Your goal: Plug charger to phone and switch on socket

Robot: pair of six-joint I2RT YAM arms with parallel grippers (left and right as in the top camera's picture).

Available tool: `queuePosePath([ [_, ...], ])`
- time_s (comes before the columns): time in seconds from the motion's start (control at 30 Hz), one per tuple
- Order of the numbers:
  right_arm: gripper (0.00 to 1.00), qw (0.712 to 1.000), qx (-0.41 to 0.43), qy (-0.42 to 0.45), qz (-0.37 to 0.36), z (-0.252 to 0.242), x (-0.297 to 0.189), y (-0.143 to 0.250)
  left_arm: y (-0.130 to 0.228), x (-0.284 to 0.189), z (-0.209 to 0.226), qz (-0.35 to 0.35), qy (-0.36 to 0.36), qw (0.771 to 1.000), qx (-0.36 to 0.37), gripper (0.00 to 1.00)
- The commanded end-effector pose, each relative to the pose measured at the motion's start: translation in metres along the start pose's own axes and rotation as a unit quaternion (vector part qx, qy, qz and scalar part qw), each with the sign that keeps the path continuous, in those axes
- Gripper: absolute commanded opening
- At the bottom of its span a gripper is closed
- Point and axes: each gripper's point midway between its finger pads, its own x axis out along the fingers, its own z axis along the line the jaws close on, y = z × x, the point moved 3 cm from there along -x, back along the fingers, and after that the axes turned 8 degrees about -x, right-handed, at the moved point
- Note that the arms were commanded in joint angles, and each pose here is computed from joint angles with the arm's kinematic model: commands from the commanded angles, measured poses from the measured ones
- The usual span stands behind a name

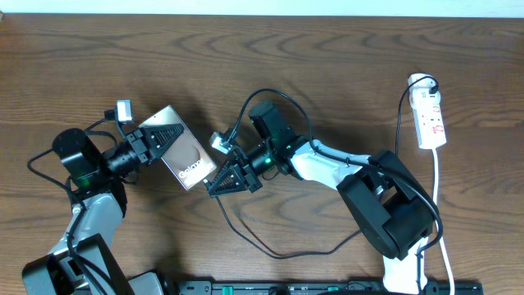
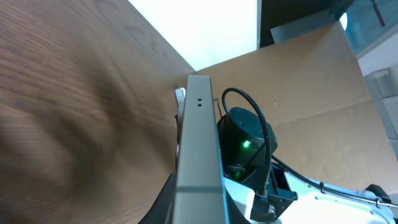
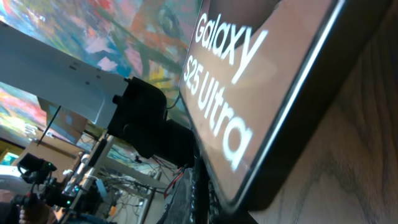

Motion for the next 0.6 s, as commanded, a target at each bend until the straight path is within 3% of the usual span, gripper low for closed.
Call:
queuePosePath([
  [0.0,0.01,1.0,0.006,-0.009,0.004,0.0009,0.0045,0.0041,0.0085,0.0078,-0.005,0.026,0.011,1.0,0.014,0.08],
  [0.57,0.01,1.0,0.006,-0.009,0.004,0.0008,0.0044,0.0043,0.0096,0.0116,-0.0048,0.027,0.009,0.999,0.024,0.07],
])
